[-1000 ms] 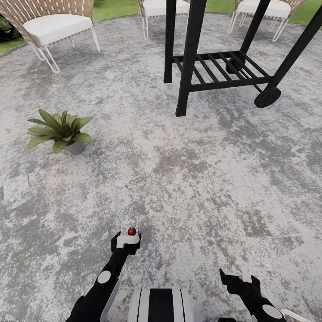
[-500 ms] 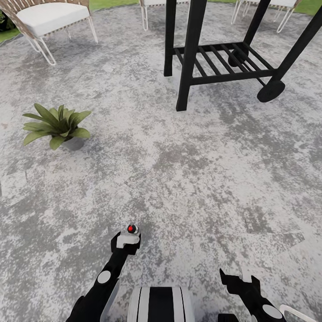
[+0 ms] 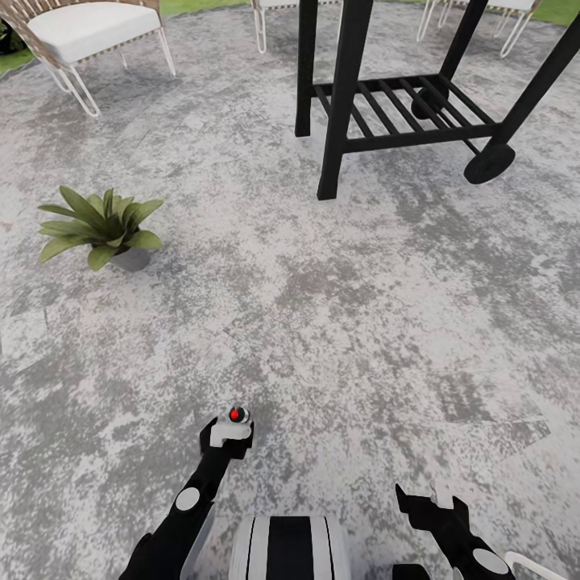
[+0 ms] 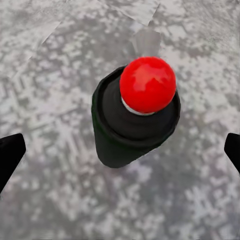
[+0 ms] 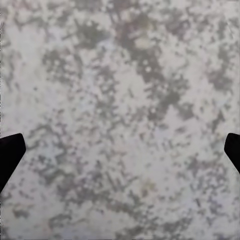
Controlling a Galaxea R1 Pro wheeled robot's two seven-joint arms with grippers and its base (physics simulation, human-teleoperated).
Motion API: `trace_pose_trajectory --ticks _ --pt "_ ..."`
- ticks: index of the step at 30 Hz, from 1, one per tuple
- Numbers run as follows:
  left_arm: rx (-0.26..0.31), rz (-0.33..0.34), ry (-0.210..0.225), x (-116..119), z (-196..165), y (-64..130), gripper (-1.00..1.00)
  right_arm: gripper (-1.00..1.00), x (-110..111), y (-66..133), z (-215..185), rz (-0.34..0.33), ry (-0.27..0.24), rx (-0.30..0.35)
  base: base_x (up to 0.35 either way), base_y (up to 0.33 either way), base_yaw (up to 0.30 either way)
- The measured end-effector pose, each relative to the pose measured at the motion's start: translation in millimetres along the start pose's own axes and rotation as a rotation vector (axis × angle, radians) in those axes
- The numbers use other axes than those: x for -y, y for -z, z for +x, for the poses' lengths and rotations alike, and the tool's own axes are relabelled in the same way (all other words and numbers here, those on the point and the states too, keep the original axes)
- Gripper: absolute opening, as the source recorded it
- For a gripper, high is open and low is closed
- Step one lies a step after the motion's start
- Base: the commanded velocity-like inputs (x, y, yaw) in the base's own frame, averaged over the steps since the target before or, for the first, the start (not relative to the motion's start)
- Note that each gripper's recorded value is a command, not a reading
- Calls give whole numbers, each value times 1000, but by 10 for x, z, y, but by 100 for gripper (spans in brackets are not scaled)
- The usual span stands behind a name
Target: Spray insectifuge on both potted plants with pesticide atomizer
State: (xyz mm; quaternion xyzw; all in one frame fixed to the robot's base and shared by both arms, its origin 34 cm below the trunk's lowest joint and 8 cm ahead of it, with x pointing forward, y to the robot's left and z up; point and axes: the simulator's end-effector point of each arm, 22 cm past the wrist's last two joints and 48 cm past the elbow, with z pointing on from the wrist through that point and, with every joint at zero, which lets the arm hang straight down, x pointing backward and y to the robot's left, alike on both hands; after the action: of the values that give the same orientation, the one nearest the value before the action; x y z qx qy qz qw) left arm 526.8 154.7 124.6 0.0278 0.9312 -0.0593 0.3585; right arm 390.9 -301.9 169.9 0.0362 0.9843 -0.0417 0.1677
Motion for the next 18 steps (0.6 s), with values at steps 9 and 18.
trace_pose_trajectory --ticks 9,18 --pt "-1 0 0 1 4 0 100 100 0 -1 1 0 0 0 27 0 0" --pt "0 1 0 2 2 0 100 100 -1 0 0 0 0 0 76 -46 0"
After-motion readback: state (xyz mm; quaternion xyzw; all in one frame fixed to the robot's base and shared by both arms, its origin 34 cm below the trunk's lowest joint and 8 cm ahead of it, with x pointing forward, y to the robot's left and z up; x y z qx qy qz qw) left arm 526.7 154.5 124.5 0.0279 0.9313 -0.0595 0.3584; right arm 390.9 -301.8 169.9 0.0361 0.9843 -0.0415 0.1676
